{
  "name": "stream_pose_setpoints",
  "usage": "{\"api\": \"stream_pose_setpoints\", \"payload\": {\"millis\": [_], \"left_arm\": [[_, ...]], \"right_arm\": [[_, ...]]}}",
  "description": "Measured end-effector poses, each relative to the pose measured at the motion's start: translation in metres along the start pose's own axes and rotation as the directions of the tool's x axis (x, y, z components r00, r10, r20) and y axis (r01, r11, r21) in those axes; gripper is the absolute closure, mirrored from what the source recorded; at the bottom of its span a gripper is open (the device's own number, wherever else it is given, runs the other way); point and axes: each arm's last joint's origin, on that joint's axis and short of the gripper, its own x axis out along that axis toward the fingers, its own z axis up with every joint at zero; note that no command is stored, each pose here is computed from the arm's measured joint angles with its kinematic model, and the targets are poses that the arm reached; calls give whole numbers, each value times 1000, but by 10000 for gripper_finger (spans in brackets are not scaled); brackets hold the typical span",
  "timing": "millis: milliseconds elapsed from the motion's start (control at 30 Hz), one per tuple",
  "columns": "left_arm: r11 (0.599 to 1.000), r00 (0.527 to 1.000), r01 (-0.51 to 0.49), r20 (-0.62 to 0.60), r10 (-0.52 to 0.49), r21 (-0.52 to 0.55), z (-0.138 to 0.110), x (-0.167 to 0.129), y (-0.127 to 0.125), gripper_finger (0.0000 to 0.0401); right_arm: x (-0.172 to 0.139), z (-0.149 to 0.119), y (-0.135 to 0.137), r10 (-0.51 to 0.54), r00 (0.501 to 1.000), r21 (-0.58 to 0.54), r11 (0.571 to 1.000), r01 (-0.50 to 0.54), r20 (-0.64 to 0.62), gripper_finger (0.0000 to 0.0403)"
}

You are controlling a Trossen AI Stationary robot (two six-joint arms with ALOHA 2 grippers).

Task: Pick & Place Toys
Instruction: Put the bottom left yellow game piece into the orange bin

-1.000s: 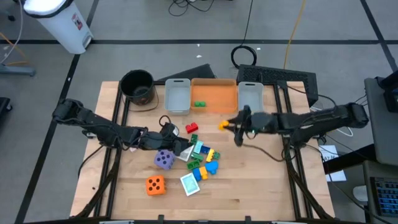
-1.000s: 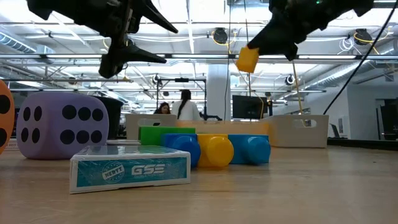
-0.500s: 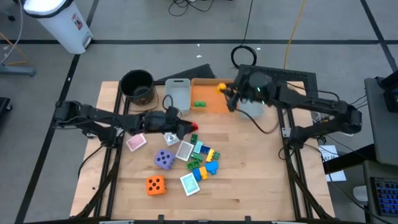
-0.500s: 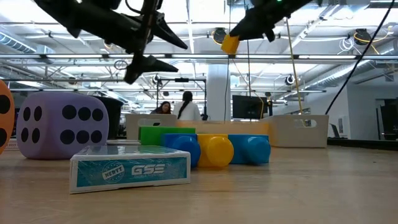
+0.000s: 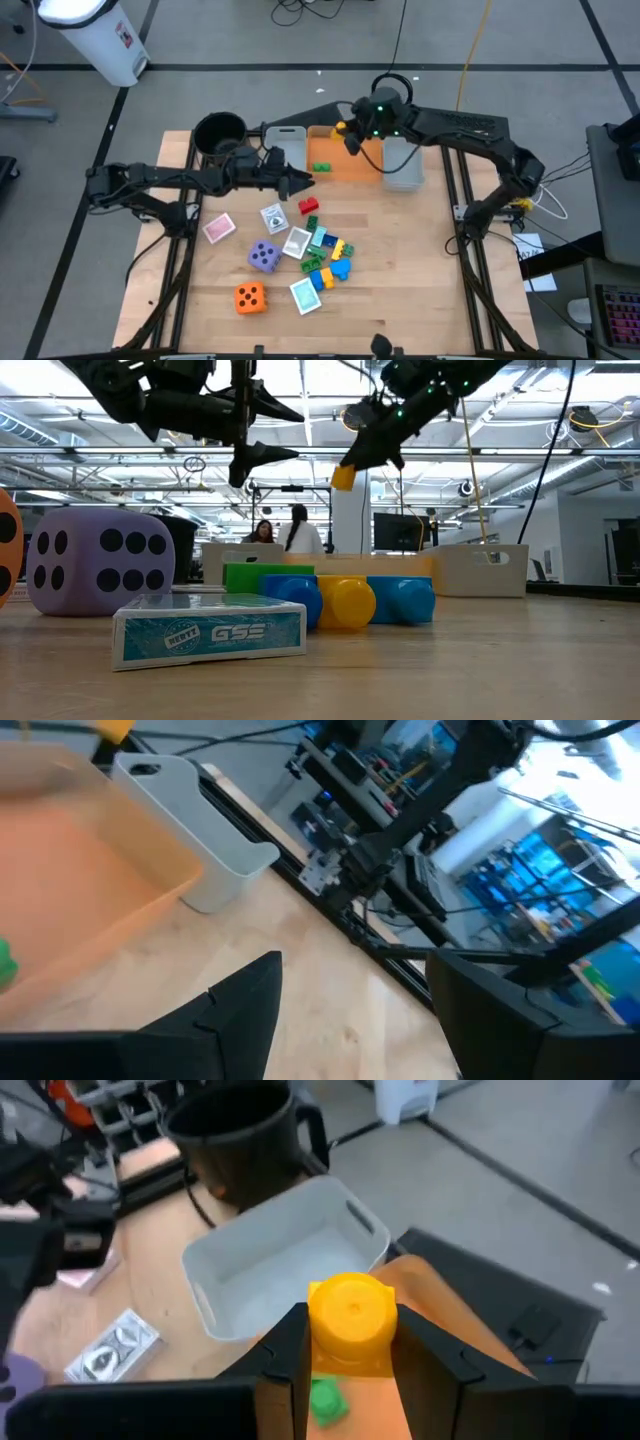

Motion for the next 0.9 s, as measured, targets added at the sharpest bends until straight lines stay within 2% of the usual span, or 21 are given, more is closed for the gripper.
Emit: {"api": "stream_pose_setpoints", "payload": {"millis": [267,433,567,767,900], "left_arm": [[997,996,71,-56,-73,-35,6,-4,7,146],[997,996,66,-50,-67,-28,8,-5,10,146],[999,999,43,-29,-44,-23,12,-7,15,146],[999,1000,-1,10,1,-32,19,-10,22,146],[999,999,-20,28,21,-36,22,-13,27,146]], "right_arm": [[25,-12,-2,-16,999,-18,1000,15,-51,309],[36,-20,-5,-36,996,-91,995,28,-82,309],[45,-28,-18,-63,990,-94,994,51,-126,309],[44,-35,-49,-221,959,-80,975,209,-180,309],[42,-45,-61,-237,942,-110,970,216,-239,309]]}}
